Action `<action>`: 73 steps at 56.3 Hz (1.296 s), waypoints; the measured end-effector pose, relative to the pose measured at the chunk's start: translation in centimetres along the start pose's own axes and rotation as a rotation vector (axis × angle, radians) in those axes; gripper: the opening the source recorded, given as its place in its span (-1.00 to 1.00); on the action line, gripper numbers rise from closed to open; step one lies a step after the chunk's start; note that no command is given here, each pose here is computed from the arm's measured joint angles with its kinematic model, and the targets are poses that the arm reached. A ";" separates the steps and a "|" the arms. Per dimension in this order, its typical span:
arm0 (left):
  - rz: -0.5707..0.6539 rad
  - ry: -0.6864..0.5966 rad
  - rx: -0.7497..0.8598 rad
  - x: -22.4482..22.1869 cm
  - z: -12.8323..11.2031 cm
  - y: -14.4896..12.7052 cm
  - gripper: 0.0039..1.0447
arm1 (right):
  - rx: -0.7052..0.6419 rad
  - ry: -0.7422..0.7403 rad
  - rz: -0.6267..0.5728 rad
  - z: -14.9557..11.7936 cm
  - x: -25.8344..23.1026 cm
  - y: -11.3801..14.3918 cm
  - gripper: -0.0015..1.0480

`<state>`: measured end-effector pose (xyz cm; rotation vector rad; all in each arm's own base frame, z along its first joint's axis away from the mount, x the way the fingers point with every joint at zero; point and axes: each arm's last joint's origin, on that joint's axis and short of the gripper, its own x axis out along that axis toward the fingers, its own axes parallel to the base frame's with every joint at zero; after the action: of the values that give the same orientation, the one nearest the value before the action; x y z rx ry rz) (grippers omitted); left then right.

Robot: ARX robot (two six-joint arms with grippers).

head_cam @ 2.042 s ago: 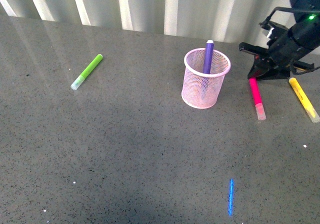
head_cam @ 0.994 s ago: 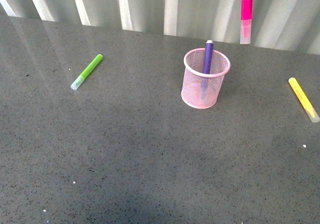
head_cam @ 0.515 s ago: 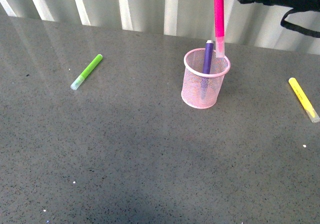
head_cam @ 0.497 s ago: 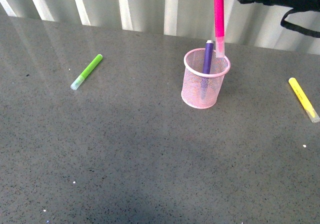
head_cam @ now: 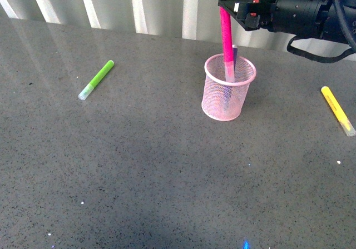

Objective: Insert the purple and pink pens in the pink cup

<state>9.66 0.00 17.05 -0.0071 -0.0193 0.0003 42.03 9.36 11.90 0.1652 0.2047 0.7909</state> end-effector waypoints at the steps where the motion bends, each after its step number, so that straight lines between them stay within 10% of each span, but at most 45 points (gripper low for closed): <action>1: 0.000 0.000 0.000 0.0 0.0 0.0 -0.93 | 0.001 0.001 -0.002 -0.1 0.0 0.0 -0.79; 12: 0.000 0.000 0.000 0.0 0.0 0.0 -0.93 | -0.001 -0.003 -0.005 -0.3 0.1 -0.1 -0.72; 38: 0.000 0.000 0.000 0.0 0.0 0.0 -0.93 | 0.009 -0.024 -0.028 0.1 -0.1 -0.2 0.89; 59: 0.000 0.000 0.000 0.0 0.0 0.0 -0.93 | -0.148 -0.251 -0.426 11.8 -8.9 0.8 0.87; 73: 0.000 0.000 0.000 0.0 0.0 0.0 -0.93 | -0.192 -0.272 -0.841 12.9 -18.6 2.7 0.87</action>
<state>9.66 0.00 17.05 -0.0071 -0.0193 0.0003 30.58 -3.00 27.21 -0.0049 -0.0672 -0.0545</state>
